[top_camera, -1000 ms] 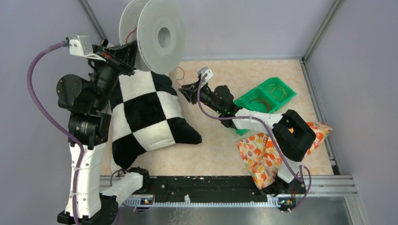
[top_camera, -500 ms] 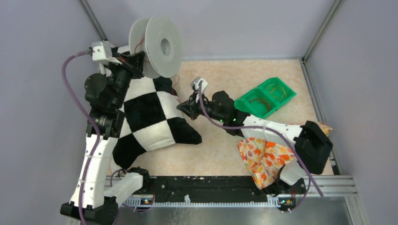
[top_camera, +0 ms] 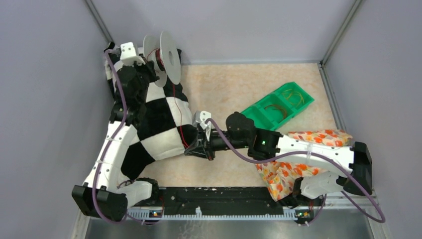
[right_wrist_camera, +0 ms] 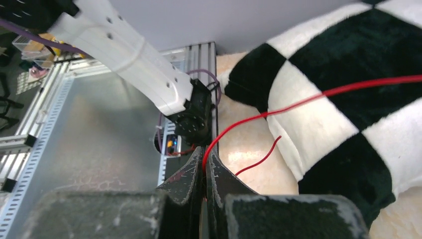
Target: Wrap the cables
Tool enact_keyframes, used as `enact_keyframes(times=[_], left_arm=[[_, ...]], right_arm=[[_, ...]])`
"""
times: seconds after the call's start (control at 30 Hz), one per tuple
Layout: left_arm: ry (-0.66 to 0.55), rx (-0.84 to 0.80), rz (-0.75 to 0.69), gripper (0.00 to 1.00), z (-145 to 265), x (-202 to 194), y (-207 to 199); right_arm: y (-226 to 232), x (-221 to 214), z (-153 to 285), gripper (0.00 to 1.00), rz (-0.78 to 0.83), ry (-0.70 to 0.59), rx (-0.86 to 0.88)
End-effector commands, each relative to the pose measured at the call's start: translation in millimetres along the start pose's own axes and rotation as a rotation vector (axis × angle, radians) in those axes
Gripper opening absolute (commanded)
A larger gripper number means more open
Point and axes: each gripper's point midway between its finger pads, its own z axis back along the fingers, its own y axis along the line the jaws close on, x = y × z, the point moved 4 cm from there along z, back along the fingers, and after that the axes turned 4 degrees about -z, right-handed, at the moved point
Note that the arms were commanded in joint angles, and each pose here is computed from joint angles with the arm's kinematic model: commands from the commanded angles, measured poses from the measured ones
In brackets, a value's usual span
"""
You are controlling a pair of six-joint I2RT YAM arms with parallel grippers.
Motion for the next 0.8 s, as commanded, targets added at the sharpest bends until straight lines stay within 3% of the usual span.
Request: enact_keyframes(times=[0.0,0.1,0.23,0.5,0.77], left_arm=[[-0.136,-0.082,-0.132,0.0,-9,38,-13],[-0.077,-0.13,-0.162,0.0,-11,19,-16],[0.013,-0.343,-0.159,0.0,-2,-6,-41],[0.182,-0.656,-0.196,0.0,42,-54,-82],[0.289,-0.972,-0.279,0.0,96,-77,-110]], right_arm=[[39,73,32,0.0,0.137,-0.135,0.106],[38,93,36,0.0,0.203,-0.14,0.073],[24,112,33,0.0,0.276,-0.145,0.006],[-36,146,47,0.0,0.274,-0.194,-0.134],[-75,147,71,0.0,0.271,-0.109,-0.268]])
